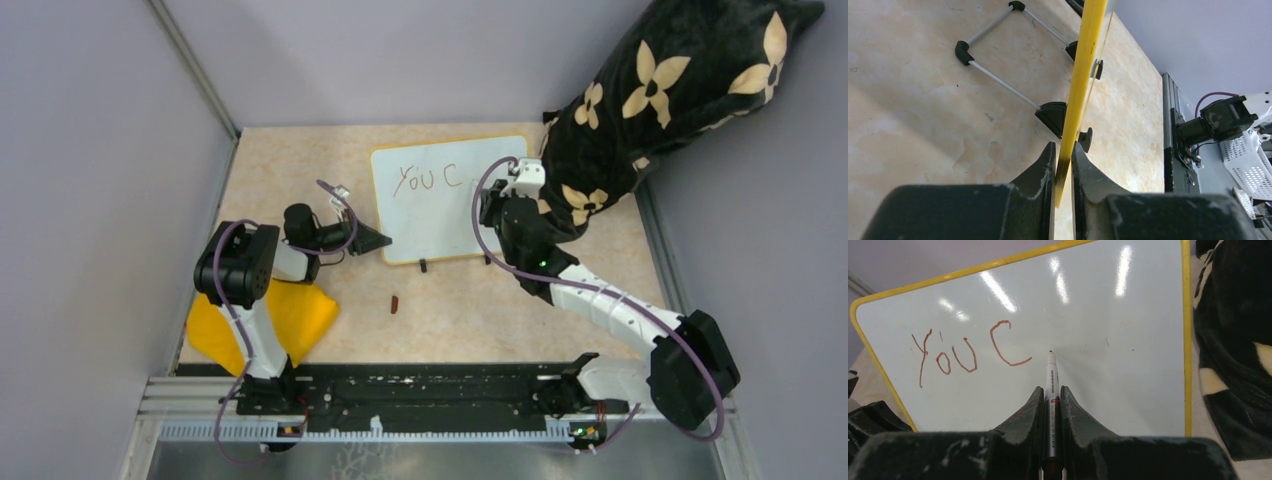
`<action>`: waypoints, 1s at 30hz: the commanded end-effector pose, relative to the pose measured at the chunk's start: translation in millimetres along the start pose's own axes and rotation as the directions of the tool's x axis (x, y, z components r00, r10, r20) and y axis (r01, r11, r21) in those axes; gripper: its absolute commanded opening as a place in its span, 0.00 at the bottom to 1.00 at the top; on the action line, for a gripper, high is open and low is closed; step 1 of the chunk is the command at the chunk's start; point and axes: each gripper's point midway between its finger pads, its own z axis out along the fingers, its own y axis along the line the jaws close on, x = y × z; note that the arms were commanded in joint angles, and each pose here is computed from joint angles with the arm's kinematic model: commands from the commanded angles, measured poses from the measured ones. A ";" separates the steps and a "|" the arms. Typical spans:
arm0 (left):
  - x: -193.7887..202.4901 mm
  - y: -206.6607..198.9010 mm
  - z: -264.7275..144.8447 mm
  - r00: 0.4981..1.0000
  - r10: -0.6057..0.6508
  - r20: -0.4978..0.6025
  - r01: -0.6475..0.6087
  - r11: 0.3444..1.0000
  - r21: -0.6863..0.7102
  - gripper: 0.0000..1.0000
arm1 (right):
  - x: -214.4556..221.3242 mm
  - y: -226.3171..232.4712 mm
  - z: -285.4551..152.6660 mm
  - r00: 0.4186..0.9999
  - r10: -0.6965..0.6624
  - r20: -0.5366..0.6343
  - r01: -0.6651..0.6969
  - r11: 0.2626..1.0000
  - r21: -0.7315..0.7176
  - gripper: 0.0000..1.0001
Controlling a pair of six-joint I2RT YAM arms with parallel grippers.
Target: Write a sentence on the whiteboard
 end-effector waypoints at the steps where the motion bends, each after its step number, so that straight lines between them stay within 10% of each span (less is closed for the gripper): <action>1: 3.0 1.4 -0.2 1.000 0.001 -0.006 -0.001 1.000 -0.018 0.00 | -35.3 6.7 1.0 0.994 0.053 0.096 -0.052 0.998 -0.022 0.00; 30: 2.3 0.9 0.3 1.000 0.006 -0.007 -0.006 1.000 -0.017 0.00 | -23.5 28.5 20.3 0.998 0.051 0.042 -0.047 0.995 -0.082 0.00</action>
